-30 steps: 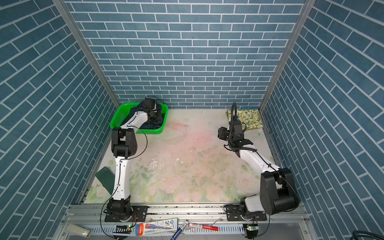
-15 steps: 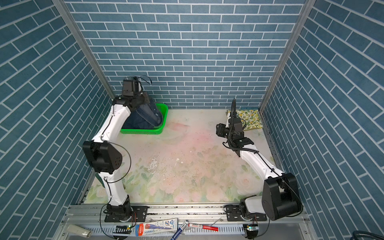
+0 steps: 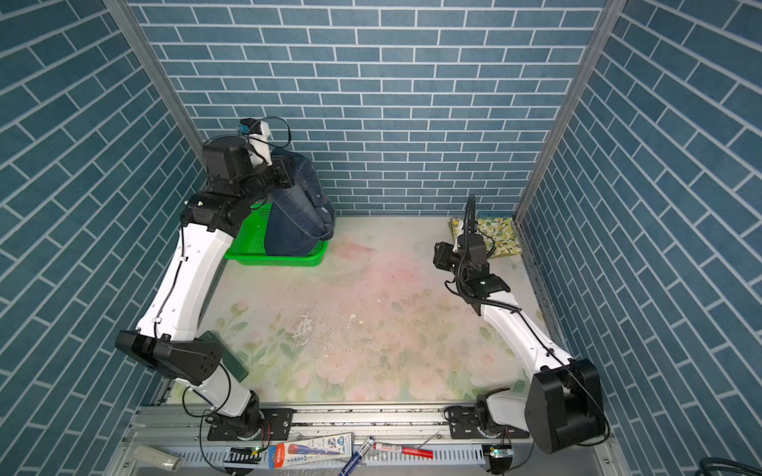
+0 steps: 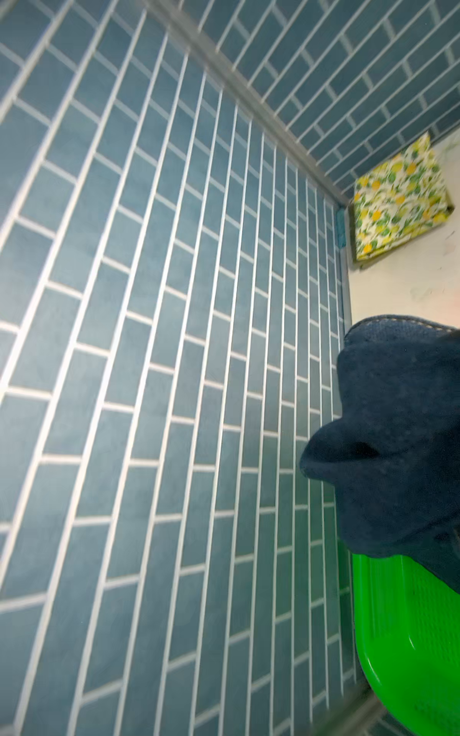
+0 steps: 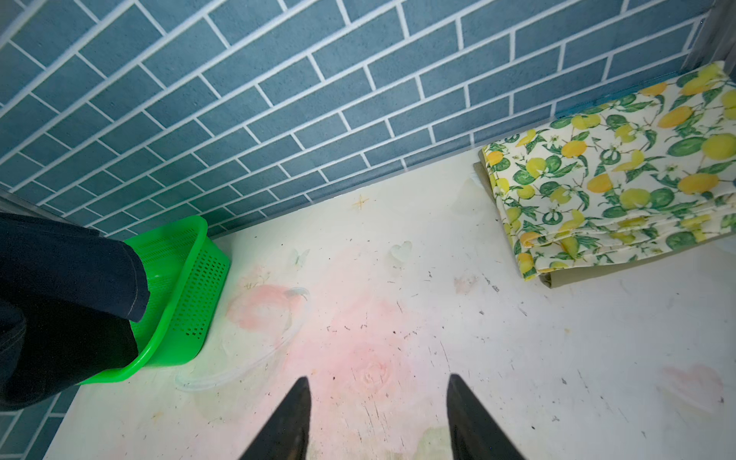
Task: Fold and stack skirts
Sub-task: Pick up the skirt from the basket, then place the skirt at the center of the table.
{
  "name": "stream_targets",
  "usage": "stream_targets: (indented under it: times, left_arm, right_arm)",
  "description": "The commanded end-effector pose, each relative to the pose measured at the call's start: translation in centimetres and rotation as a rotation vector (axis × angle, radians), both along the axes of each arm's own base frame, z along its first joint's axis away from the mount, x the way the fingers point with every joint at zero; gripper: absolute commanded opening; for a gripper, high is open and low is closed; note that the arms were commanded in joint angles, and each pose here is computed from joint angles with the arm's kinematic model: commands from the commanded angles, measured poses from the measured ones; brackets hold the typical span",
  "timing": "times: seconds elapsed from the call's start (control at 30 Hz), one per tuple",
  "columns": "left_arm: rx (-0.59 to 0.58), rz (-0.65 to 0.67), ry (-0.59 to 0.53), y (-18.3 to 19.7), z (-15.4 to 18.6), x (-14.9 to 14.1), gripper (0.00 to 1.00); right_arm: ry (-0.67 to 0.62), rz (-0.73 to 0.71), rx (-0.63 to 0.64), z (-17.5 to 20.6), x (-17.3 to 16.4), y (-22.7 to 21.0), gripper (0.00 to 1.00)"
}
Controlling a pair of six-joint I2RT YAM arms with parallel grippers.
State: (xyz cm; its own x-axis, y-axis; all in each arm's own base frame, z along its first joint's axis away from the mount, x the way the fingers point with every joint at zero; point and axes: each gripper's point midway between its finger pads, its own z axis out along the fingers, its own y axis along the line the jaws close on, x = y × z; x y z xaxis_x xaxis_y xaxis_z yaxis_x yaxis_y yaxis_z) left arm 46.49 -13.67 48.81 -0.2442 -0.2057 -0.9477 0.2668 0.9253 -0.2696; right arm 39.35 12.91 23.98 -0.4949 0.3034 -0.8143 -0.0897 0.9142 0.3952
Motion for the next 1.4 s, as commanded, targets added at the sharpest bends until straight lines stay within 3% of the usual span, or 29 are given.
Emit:
stream_targets:
  times: [0.0, 0.2, 0.37, 0.57, 0.73, 0.77, 0.8, 0.83, 0.87, 0.9, 0.97, 1.1, 1.37]
  left_arm:
    - [-0.063, -0.157, -0.18, -4.4, 6.5, -4.6, 0.0]
    - [-0.144, -0.36, -0.182, -11.3, 6.7, -8.8, 0.0]
    - [-0.189, -0.425, -0.132, -15.5, 3.5, -9.9, 0.0]
    - [-0.205, -0.337, 0.019, -14.7, -5.6, -8.4, 0.0]
    - [-0.201, -0.23, 0.145, -11.1, -12.6, -7.9, 0.0]
    - [-0.195, -0.184, 0.18, -9.8, -14.4, -7.8, 0.03]
    - [-0.197, -0.158, 0.212, -8.8, -16.0, -7.6, 0.15]
    - [-0.197, -0.131, 0.249, -7.8, -17.6, -7.5, 0.28]
    - [-0.19, -0.092, 0.305, -6.7, -19.6, -7.5, 0.5]
    - [-0.18, -0.061, 0.351, -5.7, -21.1, -7.7, 0.62]
    - [-0.158, -0.02, 0.403, -4.3, -23.2, -8.4, 0.74]
    - [-0.089, 0.001, 0.423, -2.9, -24.5, -10.2, 0.82]
    - [0.156, -0.057, 0.465, -2.7, -27.4, -12.5, 0.81]
  right_arm:
    - [-0.025, -0.057, 0.014, 1.7, -0.4, -1.3, 0.54]
    - [0.021, -0.172, 0.132, 0.7, -1.3, -5.5, 0.55]
    - [0.034, -0.221, 0.175, 0.6, -2.2, -8.2, 0.55]
    - [0.064, -0.18, 0.076, -0.1, -3.7, -8.4, 0.58]
    - [0.115, -0.099, 0.05, -1.5, -3.7, -7.1, 0.61]
    - [0.129, -0.074, 0.041, -2.0, -3.6, -6.6, 0.63]
    - [0.143, -0.044, 0.026, -2.3, -3.5, -5.9, 0.65]
    - [0.156, -0.016, 0.009, -2.7, -3.4, -5.1, 0.67]
    - [0.171, 0.015, -0.014, -3.2, -3.4, -4.1, 0.68]
    - [0.184, 0.051, -0.034, -3.6, -3.4, -3.0, 0.69]
    - [0.21, 0.105, -0.06, -4.6, -3.5, -1.1, 0.7]
    - [0.253, 0.166, -0.065, -7.0, -4.1, 1.1, 0.71]
    - [0.267, 0.246, -0.067, -8.9, -5.2, 4.6, 0.71]
